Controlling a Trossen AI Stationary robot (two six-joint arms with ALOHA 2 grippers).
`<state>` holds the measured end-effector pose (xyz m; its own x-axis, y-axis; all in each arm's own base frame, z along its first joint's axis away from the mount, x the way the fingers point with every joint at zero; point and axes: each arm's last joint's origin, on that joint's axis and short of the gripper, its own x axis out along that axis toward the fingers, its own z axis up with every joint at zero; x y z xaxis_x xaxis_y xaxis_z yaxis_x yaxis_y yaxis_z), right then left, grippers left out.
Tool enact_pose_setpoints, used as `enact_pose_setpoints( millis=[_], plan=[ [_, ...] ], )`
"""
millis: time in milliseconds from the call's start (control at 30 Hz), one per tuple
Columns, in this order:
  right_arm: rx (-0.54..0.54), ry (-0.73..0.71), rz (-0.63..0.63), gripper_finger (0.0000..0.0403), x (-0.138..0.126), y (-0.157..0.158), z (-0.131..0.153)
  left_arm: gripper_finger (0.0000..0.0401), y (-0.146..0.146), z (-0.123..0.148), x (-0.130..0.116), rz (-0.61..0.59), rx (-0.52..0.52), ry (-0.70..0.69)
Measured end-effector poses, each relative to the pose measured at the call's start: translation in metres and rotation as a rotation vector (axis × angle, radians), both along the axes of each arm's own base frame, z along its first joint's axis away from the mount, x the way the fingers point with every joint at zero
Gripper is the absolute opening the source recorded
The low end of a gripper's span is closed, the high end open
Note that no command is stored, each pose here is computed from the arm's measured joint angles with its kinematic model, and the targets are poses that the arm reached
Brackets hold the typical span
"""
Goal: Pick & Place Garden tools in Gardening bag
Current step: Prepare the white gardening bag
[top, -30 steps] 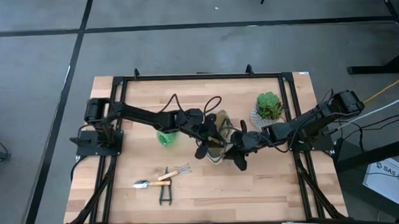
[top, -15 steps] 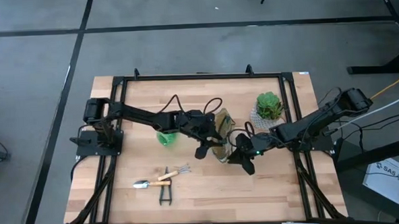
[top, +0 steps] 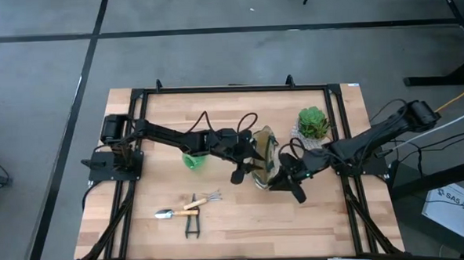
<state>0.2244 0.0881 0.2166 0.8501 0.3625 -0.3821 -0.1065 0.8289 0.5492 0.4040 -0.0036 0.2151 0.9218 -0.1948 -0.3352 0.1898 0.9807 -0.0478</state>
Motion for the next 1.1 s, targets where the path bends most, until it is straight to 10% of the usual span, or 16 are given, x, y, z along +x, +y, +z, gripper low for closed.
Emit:
enact_pose_setpoints(
  millis=[200,433,700,1100],
  plan=[
    [-0.050,-0.071,0.015,0.0096,-0.004,-0.004,0.010,0.0190,0.000,0.001,-0.002,-0.015,-0.003,0.015],
    [-0.389,-0.239,0.137,0.0096,0.003,-0.001,0.040,0.0195,-0.002,0.029,-0.020,-0.043,0.108,0.054],
    [-0.678,0.080,0.198,0.0097,0.012,-0.004,0.066,0.0184,-0.012,0.068,-0.033,-0.040,0.327,0.182],
    [-0.773,0.209,0.369,0.0097,0.035,0.006,0.058,0.0181,-0.045,0.052,-0.022,-0.097,0.502,0.222]
  ],
)
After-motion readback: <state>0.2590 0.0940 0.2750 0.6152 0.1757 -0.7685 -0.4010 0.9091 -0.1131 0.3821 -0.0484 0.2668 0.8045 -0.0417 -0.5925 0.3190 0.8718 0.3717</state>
